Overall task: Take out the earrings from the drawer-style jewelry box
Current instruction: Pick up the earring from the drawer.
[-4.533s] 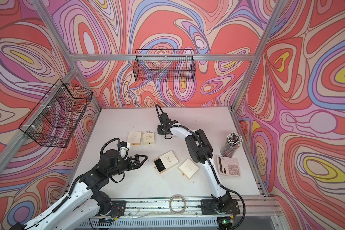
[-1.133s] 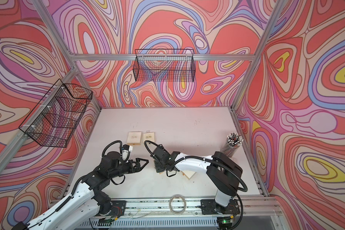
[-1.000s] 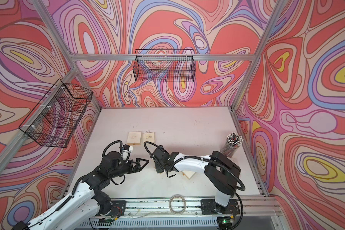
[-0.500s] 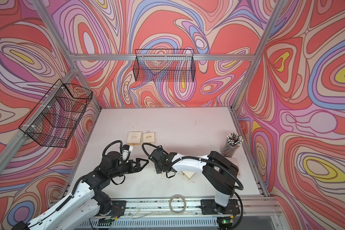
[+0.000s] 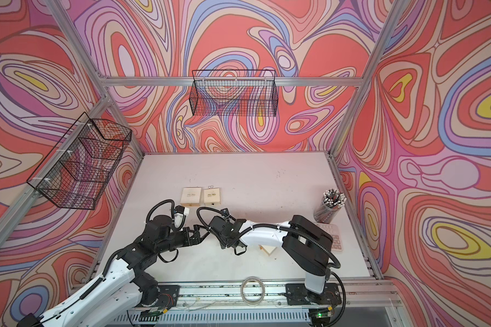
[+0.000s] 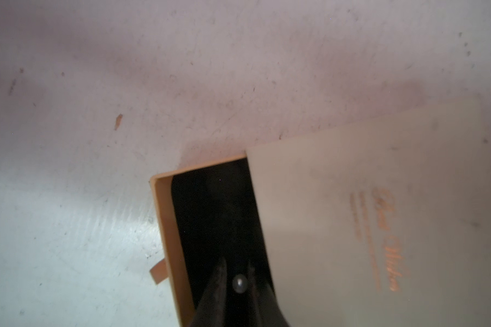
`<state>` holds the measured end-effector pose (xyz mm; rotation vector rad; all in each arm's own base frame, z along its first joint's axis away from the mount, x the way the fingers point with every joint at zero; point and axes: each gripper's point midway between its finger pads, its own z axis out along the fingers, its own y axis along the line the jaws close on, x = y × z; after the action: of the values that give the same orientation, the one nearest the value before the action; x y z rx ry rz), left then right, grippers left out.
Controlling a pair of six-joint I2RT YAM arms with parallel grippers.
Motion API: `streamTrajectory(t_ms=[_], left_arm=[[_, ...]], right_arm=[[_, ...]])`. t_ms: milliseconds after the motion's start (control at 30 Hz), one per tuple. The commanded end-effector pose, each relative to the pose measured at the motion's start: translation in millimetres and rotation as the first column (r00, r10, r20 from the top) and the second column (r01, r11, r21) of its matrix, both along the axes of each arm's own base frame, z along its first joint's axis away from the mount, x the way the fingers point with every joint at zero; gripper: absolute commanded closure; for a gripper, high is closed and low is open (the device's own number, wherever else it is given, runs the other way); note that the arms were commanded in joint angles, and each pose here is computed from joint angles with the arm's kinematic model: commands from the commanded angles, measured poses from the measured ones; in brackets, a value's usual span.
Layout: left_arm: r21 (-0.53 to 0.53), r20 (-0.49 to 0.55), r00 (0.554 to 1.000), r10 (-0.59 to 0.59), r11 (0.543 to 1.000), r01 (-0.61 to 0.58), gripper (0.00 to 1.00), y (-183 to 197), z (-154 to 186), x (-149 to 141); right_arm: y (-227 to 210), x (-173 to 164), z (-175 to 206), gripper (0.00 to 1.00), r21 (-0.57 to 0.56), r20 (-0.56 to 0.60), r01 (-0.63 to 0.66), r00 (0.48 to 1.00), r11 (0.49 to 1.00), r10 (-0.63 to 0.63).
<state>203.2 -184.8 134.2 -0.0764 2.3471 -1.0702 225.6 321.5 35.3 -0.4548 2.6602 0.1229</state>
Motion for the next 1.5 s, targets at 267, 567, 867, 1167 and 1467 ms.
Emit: streamTrajectory(t_ms=[267,567,867,1167,1467], left_arm=[[-0.005,0.009,1.0,0.019,1.0,-0.019,0.0,1.6,3.0,4.3],[-0.009,0.012,1.0,0.014,1.0,-0.014,0.0,-0.3,6.5,5.9],[-0.01,0.014,1.0,0.015,1.0,-0.015,0.0,-0.5,7.8,6.7],[-0.008,0.014,1.0,0.014,1.0,-0.014,0.0,-0.9,8.7,7.2],[-0.008,0.016,1.0,0.017,1.0,-0.017,0.0,-0.2,8.7,7.1]], right_arm=[[1.3,-2.9,9.4,0.94,0.016,0.018,0.008,1.0,1.0,-0.008],[11.0,-5.8,24.4,0.95,0.108,0.017,-0.003,1.0,0.994,0.001],[18.8,-0.9,38.7,0.95,0.142,0.045,-0.014,0.999,0.99,0.007],[32.0,19.6,58.1,0.96,0.164,0.104,-0.024,0.995,0.986,0.007],[29.1,63.7,73.1,0.96,0.219,0.133,0.001,0.991,0.976,-0.031]])
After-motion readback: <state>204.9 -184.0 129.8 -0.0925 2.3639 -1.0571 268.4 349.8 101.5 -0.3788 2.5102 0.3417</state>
